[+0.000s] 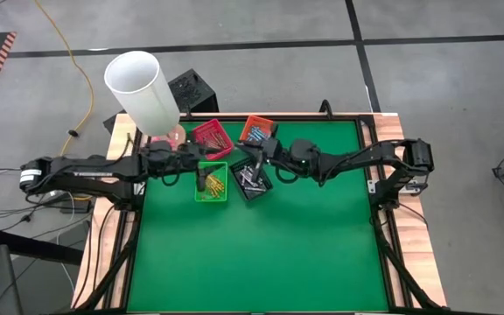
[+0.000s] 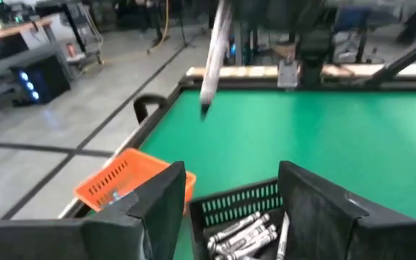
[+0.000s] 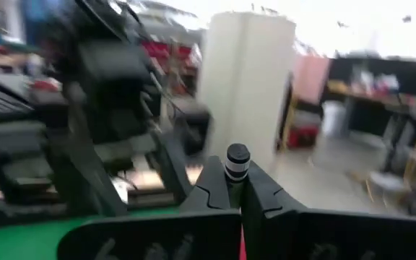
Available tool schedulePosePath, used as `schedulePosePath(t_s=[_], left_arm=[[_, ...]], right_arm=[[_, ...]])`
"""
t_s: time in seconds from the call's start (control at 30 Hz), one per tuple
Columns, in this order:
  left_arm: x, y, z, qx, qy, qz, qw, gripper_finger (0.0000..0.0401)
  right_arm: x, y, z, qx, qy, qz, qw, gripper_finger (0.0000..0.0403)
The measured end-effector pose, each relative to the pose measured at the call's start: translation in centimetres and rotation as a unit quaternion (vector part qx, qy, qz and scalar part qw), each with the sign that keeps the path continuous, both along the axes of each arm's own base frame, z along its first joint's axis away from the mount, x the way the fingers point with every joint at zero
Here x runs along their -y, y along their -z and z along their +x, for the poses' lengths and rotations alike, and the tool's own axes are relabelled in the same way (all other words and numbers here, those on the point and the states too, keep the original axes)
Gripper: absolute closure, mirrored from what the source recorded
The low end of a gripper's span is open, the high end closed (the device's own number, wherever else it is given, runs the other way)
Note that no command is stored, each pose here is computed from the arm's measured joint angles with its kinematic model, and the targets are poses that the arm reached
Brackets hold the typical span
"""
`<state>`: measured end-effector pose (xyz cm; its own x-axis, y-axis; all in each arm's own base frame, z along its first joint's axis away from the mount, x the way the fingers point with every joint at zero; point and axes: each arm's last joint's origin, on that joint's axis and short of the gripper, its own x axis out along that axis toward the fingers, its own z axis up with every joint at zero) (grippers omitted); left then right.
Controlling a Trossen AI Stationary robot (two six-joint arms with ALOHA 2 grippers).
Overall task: Sort crayons
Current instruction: Put the black crayon into the black bin
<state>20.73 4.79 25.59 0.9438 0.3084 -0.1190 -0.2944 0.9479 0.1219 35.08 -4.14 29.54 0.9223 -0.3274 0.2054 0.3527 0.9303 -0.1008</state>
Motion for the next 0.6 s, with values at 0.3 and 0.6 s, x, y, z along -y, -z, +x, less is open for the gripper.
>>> schedulePosePath(t_s=[0.3, 0.6], left_arm=[[0.9, -3.2, -4.0, 0.068, 0.012, 0.014, 0.998, 0.0205], [1.4, -3.0, -5.3, 0.046, 0.049, -0.008, 0.998, 0.0209]], right_arm=[[1.0, 2.7, 0.0, -0.092, 0.029, 0.142, 0.985, 0.0400], [1.4, 5.9, 0.0, -0.168, 0.056, 0.260, 0.949, 0.0400]])
